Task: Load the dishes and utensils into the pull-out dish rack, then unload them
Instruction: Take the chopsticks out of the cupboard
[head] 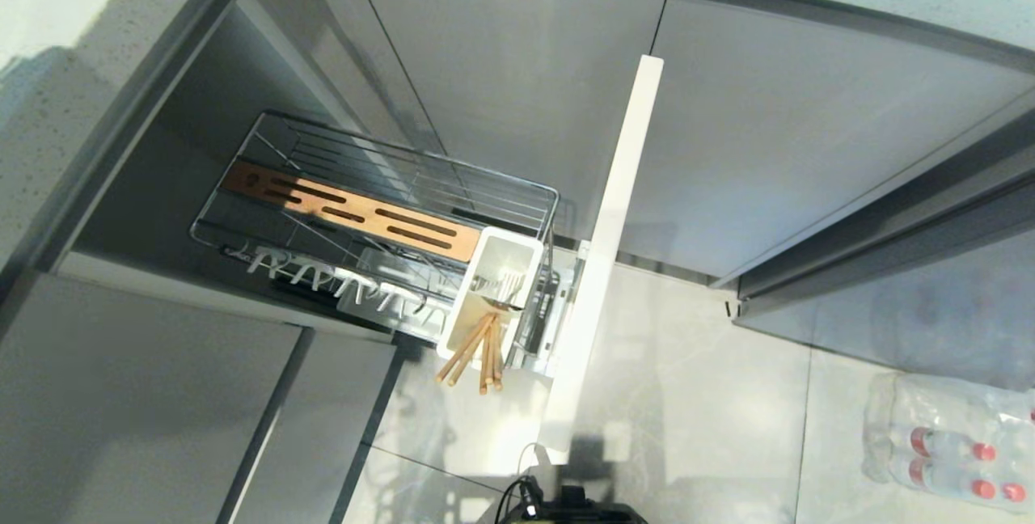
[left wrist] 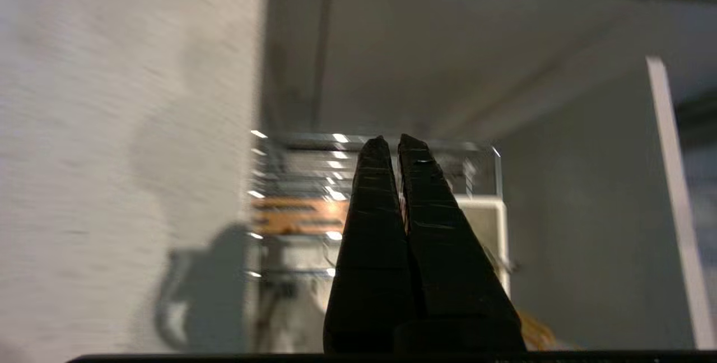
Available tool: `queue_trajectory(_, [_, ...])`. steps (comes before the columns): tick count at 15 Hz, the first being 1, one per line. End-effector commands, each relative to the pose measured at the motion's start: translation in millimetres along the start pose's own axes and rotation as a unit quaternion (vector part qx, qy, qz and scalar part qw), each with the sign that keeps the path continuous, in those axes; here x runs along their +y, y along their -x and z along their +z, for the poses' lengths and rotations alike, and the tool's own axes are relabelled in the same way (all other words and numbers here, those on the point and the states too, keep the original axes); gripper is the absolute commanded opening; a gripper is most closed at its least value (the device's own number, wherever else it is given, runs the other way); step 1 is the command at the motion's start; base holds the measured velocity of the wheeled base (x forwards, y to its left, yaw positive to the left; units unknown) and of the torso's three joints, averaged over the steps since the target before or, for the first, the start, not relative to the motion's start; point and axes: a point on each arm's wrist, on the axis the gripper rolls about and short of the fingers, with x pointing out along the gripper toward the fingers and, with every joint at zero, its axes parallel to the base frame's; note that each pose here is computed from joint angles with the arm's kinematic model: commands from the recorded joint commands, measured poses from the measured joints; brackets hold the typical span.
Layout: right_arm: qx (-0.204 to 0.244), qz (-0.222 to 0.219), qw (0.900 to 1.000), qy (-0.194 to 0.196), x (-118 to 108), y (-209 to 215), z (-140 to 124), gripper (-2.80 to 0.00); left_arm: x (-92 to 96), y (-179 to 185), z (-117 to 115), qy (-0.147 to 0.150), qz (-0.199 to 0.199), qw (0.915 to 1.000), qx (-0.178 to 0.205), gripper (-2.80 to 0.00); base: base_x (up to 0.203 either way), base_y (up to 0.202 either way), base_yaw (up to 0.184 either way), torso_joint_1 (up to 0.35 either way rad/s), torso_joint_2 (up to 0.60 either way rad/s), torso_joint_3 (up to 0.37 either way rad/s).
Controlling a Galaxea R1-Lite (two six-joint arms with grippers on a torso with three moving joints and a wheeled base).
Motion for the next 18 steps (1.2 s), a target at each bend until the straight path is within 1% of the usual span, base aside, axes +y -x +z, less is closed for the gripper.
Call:
queue_trajectory(1, [0.000,0.000,1.000,0.000,0,0,0,-2.80,-7.1,-6,-11,0.004,-0.037,0.9988,0.031,-2.80,0.000,0.000,0.000,0.000,0.00,0.000])
queue_trajectory(2, [0.000,0.000,1.000,0.000,0,0,0,-2.80,-10.8,-10,-20,0.011,-0.054,0.9968,0.059,-2.80,0.000,0.000,0.000,0.000,0.00,0.000])
queue_trajectory(3, [0.000,0.000,1.000,0.000,0,0,0,-2.80,-15.9,-13,-32,0.029,-0.074,0.9925,0.093,-2.80,0.000,0.000,0.000,0.000,0.00,0.000])
queue_trajectory(5, [0.000,-0.001,1.000,0.000,0,0,0,-2.80,-26.6,-18,-53,0.077,-0.113,0.9786,0.153,-2.80,0.000,0.000,0.000,0.000,0.00,0.000])
queue_trajectory(6, [0.000,0.000,1.000,0.000,0,0,0,-2.80,-30.2,-21,-62,0.097,-0.131,0.9707,0.177,-2.80,0.000,0.000,0.000,0.000,0.00,0.000])
queue_trajectory(7, [0.000,0.000,1.000,-0.001,0,0,0,-2.80,-32.6,-25,-69,0.108,-0.149,0.9638,0.193,-2.80,0.000,0.000,0.000,0.000,0.00,0.000])
queue_trajectory(8, [0.000,0.000,1.000,0.000,0,0,0,-2.80,-34.0,-29,-73,0.113,-0.158,0.9593,0.205,-2.80,0.000,0.000,0.000,0.000,0.00,0.000])
queue_trajectory(9, [0.000,0.000,1.000,-0.001,0,0,0,-2.80,-35.2,-33,-75,0.115,-0.163,0.9566,0.212,-2.80,0.000,0.000,0.000,0.000,0.00,0.000])
queue_trajectory(10, [0.000,0.000,1.000,0.000,0,0,0,-2.80,-36.9,-34,-78,0.116,-0.168,0.9516,0.230,-2.80,0.000,0.000,0.000,0.000,0.00,0.000])
queue_trajectory(11, [0.000,0.000,1.000,0.000,0,0,0,-2.80,-39.6,-37,-84,0.116,-0.175,0.9439,0.255,-2.80,0.000,0.000,0.000,0.000,0.00,0.000])
queue_trajectory(12, [0.000,0.000,1.000,0.000,0,0,0,-2.80,-42.3,-38,-86,0.114,-0.183,0.9385,0.270,-2.80,0.000,0.000,0.000,0.000,0.00,0.000])
queue_trajectory(14, [0.000,0.000,1.000,0.000,0,0,0,-2.80,-48.0,-46,-91,0.108,-0.194,0.9320,0.287,-2.80,0.000,0.000,0.000,0.000,0.00,0.000])
queue_trajectory(15, [0.000,0.000,1.000,0.000,0,0,0,-2.80,-51.4,-51,-94,0.105,-0.199,0.9273,0.299,-2.80,0.000,0.000,0.000,0.000,0.00,0.000])
queue_trajectory(18, [0.000,0.000,1.000,0.000,0,0,0,-2.80,-67.6,-71,-111,0.092,-0.217,0.9019,0.362,-2.80,0.000,0.000,0.000,0.000,0.00,0.000])
